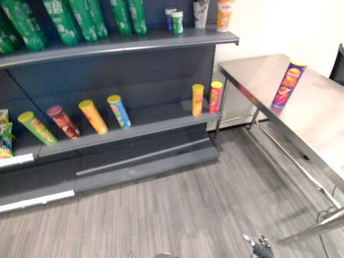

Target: Put the gum and the chips on the shelf.

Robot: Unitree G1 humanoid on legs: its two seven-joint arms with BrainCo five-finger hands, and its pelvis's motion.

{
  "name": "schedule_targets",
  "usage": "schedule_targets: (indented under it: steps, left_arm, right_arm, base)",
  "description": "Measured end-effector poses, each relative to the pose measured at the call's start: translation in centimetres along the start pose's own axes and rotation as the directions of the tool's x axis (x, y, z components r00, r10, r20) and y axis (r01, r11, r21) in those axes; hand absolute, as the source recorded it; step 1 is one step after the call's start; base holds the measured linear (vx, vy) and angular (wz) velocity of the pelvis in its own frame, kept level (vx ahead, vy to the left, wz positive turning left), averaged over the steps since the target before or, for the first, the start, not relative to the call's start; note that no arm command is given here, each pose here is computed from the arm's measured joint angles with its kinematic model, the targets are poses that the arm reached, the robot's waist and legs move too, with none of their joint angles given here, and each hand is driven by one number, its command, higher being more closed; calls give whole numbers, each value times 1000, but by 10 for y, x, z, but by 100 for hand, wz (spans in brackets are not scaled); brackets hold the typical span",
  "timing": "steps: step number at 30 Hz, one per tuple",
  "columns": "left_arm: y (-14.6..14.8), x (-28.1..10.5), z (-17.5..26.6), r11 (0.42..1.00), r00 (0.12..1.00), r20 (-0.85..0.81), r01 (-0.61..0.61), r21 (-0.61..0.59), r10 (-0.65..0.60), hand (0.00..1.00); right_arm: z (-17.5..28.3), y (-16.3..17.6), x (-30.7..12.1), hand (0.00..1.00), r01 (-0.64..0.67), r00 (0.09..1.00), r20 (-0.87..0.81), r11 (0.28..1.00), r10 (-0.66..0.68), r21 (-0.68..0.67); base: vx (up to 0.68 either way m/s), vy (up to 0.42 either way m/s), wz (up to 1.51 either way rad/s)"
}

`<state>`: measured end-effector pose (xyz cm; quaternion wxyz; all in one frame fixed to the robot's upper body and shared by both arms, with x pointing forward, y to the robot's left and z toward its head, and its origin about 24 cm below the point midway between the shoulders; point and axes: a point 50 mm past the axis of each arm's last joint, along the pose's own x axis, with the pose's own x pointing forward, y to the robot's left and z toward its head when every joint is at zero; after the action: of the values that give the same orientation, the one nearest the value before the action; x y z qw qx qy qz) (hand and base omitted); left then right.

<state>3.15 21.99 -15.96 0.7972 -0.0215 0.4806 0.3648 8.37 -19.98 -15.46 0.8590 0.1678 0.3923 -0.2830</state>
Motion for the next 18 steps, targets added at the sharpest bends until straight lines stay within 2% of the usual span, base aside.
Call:
schedule_targets:
  steps: [3,9,14,18]
  left_arm:
    - [0,0,0,1000,1000,0,9,17,-9,0]
    - [8,2,-3,998,1000,-29,-7,64,9,0]
    - [-5,-4,-11,999,998,-64,21,44,-18,0]
    - [-4,-2,-7,999,999,-51,20,51,-18,0]
  right_arm:
    - [-1,-2,-1,0,-2,1000,-3,1000,2,13]
    - [8,13,2,0,-90,995,37,996,89,9]
    - [30,28,11,0,-181,979,80,982,185,-54]
    - [28,35,11,0,-231,970,55,968,237,-93]
  base:
    - [260,79,-20]
    - [245,-53,-49]
    - [181,-99,-97]
    - [5,-79,-53]
